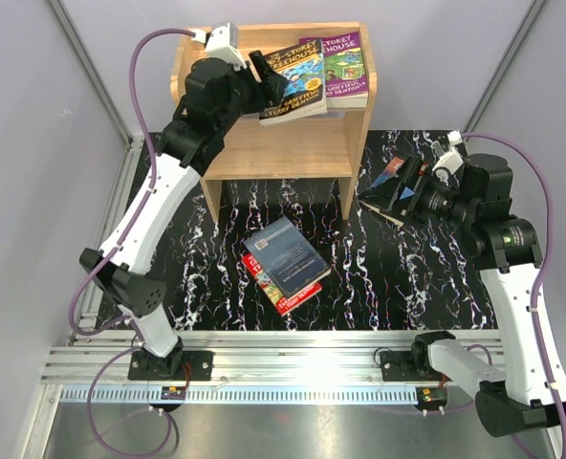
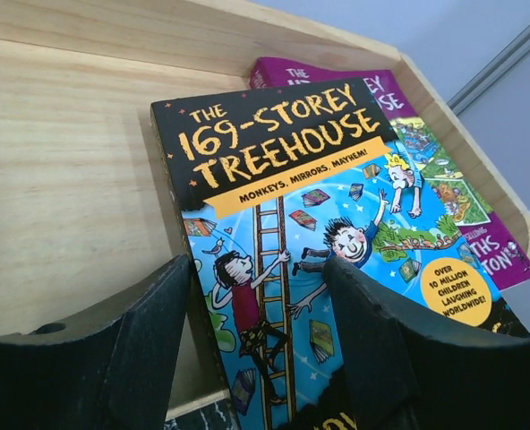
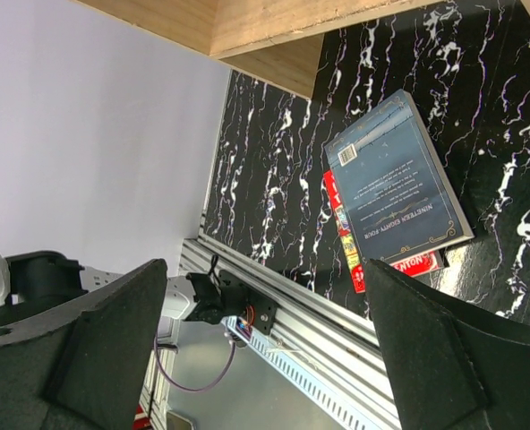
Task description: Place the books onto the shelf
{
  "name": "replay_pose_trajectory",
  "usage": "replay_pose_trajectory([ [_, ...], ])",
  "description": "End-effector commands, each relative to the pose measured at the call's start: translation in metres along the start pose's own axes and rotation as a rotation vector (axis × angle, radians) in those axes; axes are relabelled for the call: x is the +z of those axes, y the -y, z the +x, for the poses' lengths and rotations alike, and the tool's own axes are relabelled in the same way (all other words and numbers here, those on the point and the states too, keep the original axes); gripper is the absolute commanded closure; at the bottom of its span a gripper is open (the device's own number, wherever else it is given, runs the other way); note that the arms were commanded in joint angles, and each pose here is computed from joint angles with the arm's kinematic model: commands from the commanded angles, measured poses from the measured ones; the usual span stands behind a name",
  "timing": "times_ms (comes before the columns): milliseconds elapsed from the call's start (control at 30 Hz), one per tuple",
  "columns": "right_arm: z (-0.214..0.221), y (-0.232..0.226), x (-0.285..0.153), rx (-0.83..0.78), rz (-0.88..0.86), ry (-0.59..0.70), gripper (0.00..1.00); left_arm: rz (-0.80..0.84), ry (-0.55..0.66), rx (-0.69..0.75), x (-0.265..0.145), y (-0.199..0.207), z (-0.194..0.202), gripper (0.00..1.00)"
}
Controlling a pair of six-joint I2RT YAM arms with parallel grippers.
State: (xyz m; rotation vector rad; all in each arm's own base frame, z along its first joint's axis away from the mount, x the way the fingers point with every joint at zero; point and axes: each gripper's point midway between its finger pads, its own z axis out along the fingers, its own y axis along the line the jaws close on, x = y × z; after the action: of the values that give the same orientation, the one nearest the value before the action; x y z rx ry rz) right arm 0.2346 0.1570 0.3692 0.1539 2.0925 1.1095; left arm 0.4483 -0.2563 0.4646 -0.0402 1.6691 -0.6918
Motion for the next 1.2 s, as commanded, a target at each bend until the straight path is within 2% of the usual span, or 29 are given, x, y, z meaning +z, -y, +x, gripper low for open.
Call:
replay_pose_trajectory([
  [0, 0.002, -0.004, -0.006, -0.029, -0.027, 0.018, 0.02, 0.071, -0.003, -0.026, 0.01, 0.027, 0.0, 0.35],
  [167, 0.007, -0.016, -0.006, -0.01, -0.114, 0.011, 0.05, 0.102, 0.029, -0.06, 0.024, 0.043, -0.01, 0.35],
  [200, 0.006, -0.019, -0.005, -0.014, -0.135, 0.015, 0.13, 0.103, 0.033, -0.067, 0.026, 0.043, -0.011, 0.35],
  [433, 0.009, -0.017, -0.003, -0.016, -0.133, -0.008, 0.35, 0.125, 0.088, -0.102, 0.034, 0.056, -0.019, 0.35],
  [567, 0.014, -0.013, -0.002, -0.005, -0.132, -0.017, 0.38, 0.111, 0.12, -0.158, 0.043, 0.059, -0.024, 0.34],
  [700, 0.019, -0.007, -0.002, 0.002, -0.117, -0.02, 0.38, 0.129, 0.179, -0.203, 0.05, 0.064, -0.035, 0.21],
  [867, 0.023, -0.002, -0.002, 0.005, -0.103, -0.023, 0.39, 0.133, 0.21, -0.263, 0.059, 0.067, -0.036, 0.19],
  [1167, 0.032, 0.004, -0.009, 0.004, -0.069, -0.028, 0.39, 0.098, 0.23, -0.325, 0.078, 0.083, -0.009, 0.19],
])
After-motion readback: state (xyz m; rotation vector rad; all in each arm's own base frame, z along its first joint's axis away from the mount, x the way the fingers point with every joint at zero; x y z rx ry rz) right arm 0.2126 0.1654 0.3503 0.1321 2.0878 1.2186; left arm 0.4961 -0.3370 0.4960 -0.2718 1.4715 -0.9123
